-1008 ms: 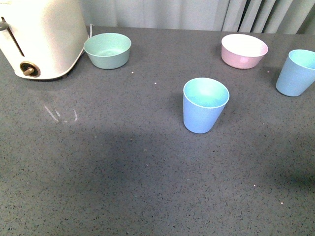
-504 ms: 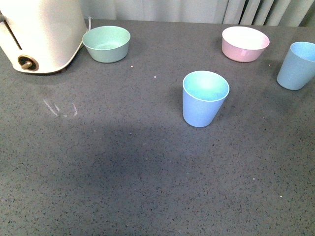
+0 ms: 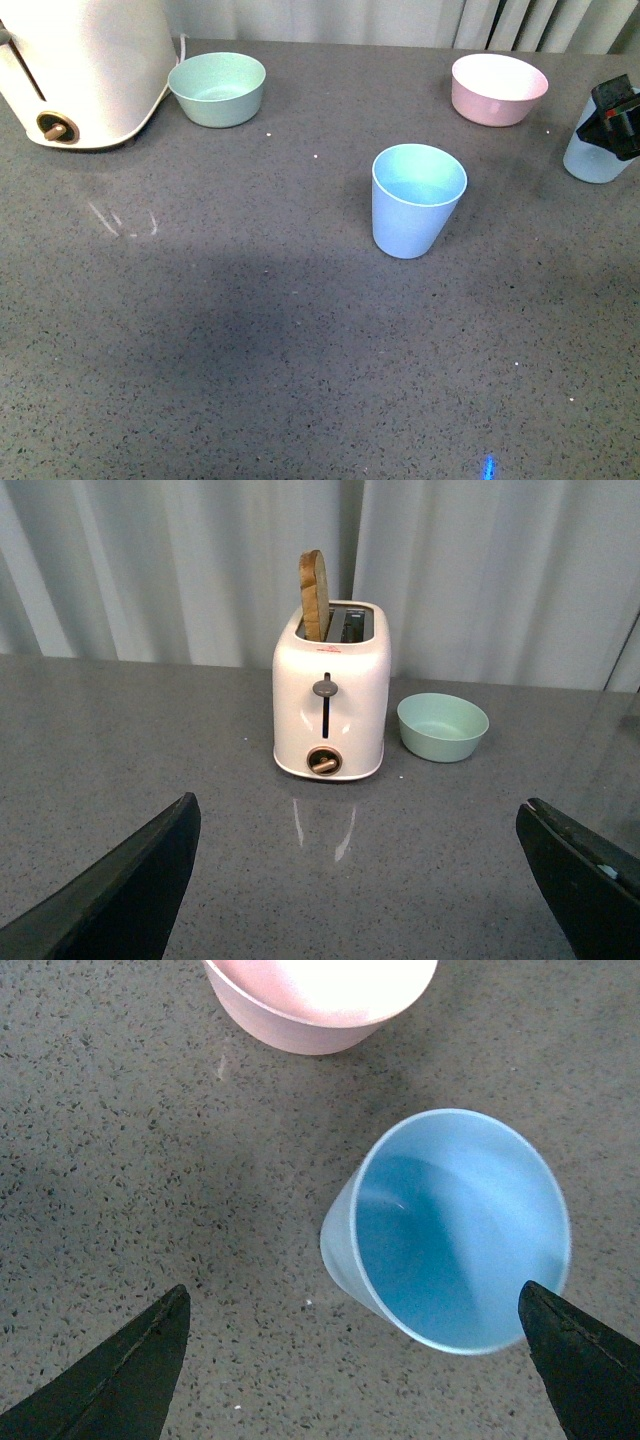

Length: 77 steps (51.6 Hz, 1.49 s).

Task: Stack blue cups with both arms

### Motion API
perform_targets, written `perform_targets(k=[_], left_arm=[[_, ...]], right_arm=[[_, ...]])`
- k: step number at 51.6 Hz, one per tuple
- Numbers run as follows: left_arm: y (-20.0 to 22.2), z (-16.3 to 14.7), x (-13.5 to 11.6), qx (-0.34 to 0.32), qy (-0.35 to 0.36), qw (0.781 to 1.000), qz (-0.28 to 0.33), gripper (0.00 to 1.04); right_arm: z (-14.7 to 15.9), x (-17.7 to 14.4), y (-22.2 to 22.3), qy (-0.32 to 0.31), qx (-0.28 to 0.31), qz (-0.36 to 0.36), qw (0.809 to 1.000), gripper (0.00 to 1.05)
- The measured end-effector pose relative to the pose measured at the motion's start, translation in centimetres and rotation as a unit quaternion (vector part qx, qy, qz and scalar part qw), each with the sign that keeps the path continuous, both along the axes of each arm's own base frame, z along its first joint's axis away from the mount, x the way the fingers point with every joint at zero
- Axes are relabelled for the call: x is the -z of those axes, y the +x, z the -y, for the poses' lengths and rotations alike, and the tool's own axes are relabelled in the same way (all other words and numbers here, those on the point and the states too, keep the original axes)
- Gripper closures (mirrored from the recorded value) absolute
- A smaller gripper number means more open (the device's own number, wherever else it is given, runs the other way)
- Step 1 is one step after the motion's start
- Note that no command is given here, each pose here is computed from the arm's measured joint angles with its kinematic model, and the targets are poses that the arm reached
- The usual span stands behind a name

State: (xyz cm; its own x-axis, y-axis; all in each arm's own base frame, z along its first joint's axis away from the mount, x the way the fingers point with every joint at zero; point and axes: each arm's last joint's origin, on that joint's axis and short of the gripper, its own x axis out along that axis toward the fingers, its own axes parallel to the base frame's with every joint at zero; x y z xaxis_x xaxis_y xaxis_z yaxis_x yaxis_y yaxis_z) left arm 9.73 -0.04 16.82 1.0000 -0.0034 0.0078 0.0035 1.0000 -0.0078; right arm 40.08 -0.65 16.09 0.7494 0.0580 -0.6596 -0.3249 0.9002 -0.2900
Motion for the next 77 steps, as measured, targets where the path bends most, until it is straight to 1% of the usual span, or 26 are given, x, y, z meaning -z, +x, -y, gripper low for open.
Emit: perform_targets(k=[10, 13, 15, 20, 26, 38, 45, 49, 55, 59, 63, 67, 73, 77], left_arm=[[0.0, 0.0, 0.0, 0.0, 0.0, 1.0, 0.0, 0.09], [0.0, 0.0, 0.0, 0.0, 0.0, 1.0, 0.0, 0.09], [0.0, 0.0, 0.0, 0.0, 0.0, 1.0, 0.0, 0.09], [0.0, 0.0, 0.0, 0.0, 0.0, 1.0, 0.0, 0.09], [0.0, 0.0, 0.0, 0.0, 0.0, 1.0, 0.0, 0.09], [0.0, 0.0, 0.0, 0.0, 0.0, 1.0, 0.0, 0.09], [0.0, 0.0, 0.0, 0.0, 0.0, 1.0, 0.0, 0.09], [0.0, 0.0, 0.0, 0.0, 0.0, 1.0, 0.0, 0.09], [0.0, 0.0, 0.0, 0.0, 0.0, 1.0, 0.0, 0.09], [0.0, 0.0, 0.0, 0.0, 0.0, 1.0, 0.0, 0.09], [0.0, 0.0, 0.0, 0.0, 0.0, 1.0, 0.0, 0.09], [0.0, 0.0, 0.0, 0.0, 0.0, 1.0, 0.0, 0.09], [0.0, 0.0, 0.0, 0.0, 0.0, 1.0, 0.0, 0.09], [0.0, 0.0, 0.0, 0.0, 0.0, 1.0, 0.0, 0.09]], right_arm=[[-0.8, 1.1, 2.0, -0.004, -0.004, -0.014, 1.0, 0.1], [-0.9, 1.4, 2.4, -0.006, -0.003, -0.016, 1.0, 0.19], [-0.9, 1.5, 2.5, -0.007, -0.003, -0.018, 1.0, 0.23], [-0.9, 1.9, 3.0, -0.01, 0.0, -0.032, 0.999, 0.42], [-0.9, 1.9, 3.3, -0.011, 0.001, -0.04, 0.999, 0.56], [-0.6, 2.0, 3.4, -0.012, 0.004, -0.052, 0.999, 1.03], [-0.5, 1.5, 3.0, -0.006, -0.003, -0.059, 0.998, 1.03], [-0.6, 0.7, 2.1, -0.002, -0.026, -0.065, 0.998, 1.03], [-1.0, -2.0, -0.5, 0.001, -0.083, -0.063, 0.995, 1.03], [-1.4, -3.7, -1.5, 0.012, -0.103, -0.051, 0.993, 1.03], [-2.7, -7.0, -3.3, 0.03, -0.143, -0.025, 0.989, 1.03], [-3.9, -8.7, -4.5, 0.042, -0.172, -0.01, 0.984, 1.03], [-6.5, -10.2, -6.0, 0.056, -0.214, 0.001, 0.975, 1.03], [-9.0, -10.1, -6.9, 0.061, -0.244, -0.009, 0.968, 1.03]])
